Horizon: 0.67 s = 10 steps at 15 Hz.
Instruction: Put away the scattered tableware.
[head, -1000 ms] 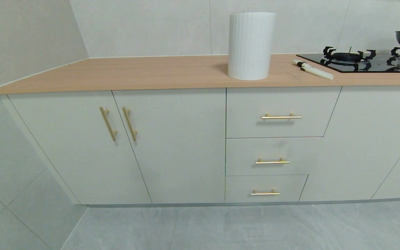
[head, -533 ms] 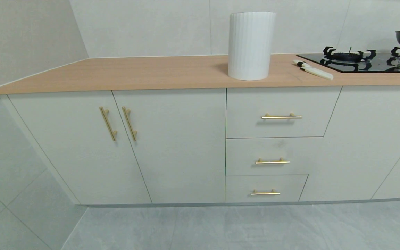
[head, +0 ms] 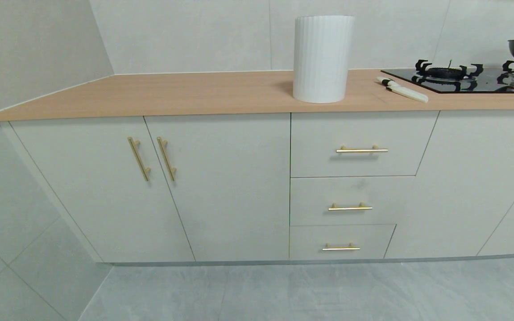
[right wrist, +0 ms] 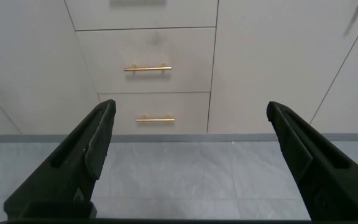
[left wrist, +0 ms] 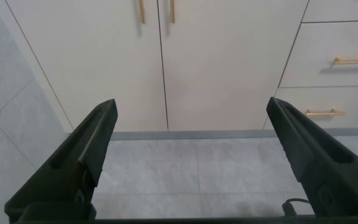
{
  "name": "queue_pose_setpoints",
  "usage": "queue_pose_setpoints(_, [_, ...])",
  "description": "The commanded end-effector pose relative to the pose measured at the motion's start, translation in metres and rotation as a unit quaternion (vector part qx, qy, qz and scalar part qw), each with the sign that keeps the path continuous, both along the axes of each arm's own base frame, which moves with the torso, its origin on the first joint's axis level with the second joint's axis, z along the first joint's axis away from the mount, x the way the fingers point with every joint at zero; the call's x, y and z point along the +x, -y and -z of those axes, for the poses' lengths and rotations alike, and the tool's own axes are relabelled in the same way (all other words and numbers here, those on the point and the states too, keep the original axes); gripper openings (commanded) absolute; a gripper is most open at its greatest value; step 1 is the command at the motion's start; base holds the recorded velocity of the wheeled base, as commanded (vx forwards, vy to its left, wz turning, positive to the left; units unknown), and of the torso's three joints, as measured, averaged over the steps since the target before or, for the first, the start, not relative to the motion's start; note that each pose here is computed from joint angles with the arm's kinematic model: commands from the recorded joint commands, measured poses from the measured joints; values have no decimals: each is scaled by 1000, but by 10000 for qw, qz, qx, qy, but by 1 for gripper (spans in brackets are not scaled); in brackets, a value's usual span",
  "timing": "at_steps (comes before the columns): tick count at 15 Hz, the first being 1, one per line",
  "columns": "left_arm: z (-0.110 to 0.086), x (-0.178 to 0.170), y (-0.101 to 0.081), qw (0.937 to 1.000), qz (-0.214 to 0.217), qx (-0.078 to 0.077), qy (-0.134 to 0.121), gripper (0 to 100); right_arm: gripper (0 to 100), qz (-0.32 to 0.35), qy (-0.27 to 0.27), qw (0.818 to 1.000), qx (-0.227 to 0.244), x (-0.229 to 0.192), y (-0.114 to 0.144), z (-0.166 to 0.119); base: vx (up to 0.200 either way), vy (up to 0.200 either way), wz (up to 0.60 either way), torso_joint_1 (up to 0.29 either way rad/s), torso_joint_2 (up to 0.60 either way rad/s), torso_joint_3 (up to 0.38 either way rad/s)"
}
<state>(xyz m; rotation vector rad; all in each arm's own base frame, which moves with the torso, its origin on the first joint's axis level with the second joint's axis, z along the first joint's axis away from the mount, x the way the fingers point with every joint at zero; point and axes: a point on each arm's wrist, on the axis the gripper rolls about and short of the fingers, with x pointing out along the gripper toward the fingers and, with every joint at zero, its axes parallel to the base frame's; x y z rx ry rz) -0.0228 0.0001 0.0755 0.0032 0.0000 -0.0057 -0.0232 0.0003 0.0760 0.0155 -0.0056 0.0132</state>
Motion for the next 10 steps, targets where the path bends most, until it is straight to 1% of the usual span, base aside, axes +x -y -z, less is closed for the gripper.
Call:
queue_pose_setpoints(1, [0, 0, 0, 10000, 2, -1, 0, 100, 100, -3, -21, 10000, 7, 0, 0, 0, 0, 0, 0, 0, 0, 0])
queue_pose_setpoints(10, [0, 0, 0, 10000, -6, -8, 0, 100, 100, -3, -21, 10000, 22, 0, 0, 0, 200, 0, 0, 2, 0, 1])
